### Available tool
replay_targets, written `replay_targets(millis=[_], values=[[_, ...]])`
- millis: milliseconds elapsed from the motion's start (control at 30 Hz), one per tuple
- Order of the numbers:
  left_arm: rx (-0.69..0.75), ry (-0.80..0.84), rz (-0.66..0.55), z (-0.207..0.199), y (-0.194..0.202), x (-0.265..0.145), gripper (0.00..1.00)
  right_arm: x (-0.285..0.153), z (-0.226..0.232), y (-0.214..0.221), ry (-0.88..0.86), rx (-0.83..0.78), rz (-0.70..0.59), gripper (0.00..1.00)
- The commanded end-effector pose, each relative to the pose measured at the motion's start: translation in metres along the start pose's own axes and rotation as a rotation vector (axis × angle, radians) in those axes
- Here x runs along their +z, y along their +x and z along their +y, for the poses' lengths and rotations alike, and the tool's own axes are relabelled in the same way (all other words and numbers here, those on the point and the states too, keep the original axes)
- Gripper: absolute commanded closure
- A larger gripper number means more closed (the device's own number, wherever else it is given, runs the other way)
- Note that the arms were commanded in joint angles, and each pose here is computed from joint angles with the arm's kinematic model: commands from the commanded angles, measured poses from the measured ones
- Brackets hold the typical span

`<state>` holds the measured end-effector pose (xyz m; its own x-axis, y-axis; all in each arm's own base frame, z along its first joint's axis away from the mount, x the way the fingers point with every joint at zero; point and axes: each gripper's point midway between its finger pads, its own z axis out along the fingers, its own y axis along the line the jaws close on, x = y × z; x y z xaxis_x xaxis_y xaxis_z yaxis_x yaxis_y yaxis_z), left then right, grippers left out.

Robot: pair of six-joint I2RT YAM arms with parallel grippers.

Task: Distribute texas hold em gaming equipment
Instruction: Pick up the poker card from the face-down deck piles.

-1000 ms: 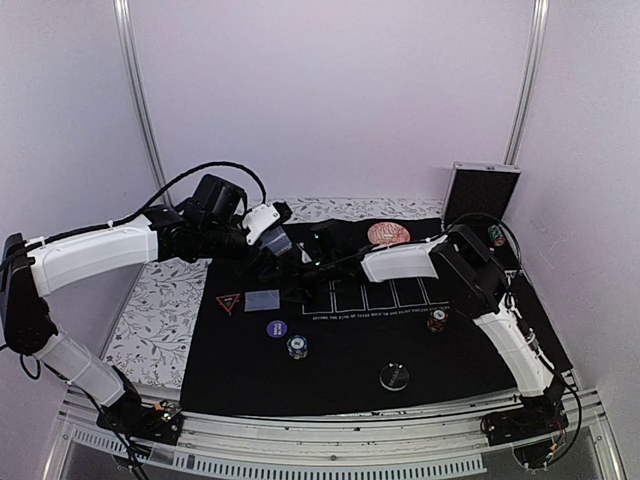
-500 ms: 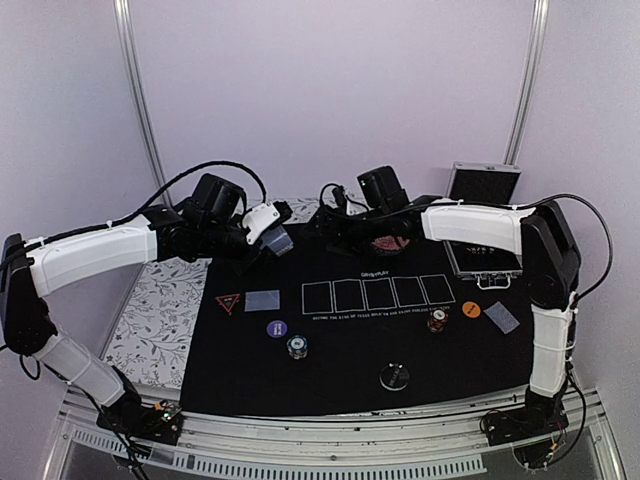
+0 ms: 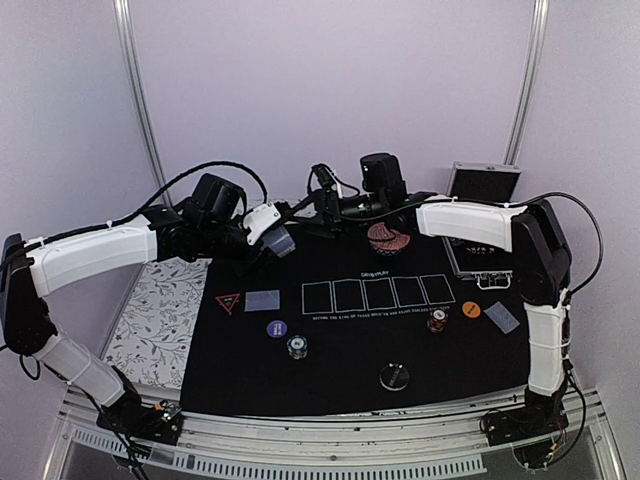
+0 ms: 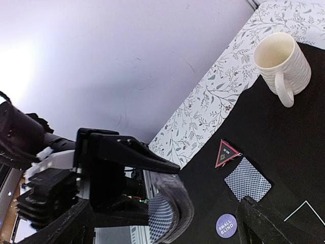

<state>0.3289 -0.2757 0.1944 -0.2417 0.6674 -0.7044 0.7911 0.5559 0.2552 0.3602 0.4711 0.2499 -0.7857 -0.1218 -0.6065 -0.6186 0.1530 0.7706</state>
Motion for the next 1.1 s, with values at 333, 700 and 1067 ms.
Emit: replay_targets(millis=[333, 700, 1067], values=[[0.008, 0.007, -0.073, 0.004, -0.02, -0.012, 0.47, 0.043, -0.041, 0.025, 0.082, 0.0, 0.125, 0.0], [0.008, 0.006, -0.068, 0.004, -0.019, -0.01, 0.48, 0.021, -0.071, 0.027, 0.233, -0.033, 0.145, 0.1], [0.011, 0.001, -0.062, 0.005, -0.018, -0.009, 0.48, 0.0, -0.059, 0.014, 0.25, -0.044, 0.123, 0.25]])
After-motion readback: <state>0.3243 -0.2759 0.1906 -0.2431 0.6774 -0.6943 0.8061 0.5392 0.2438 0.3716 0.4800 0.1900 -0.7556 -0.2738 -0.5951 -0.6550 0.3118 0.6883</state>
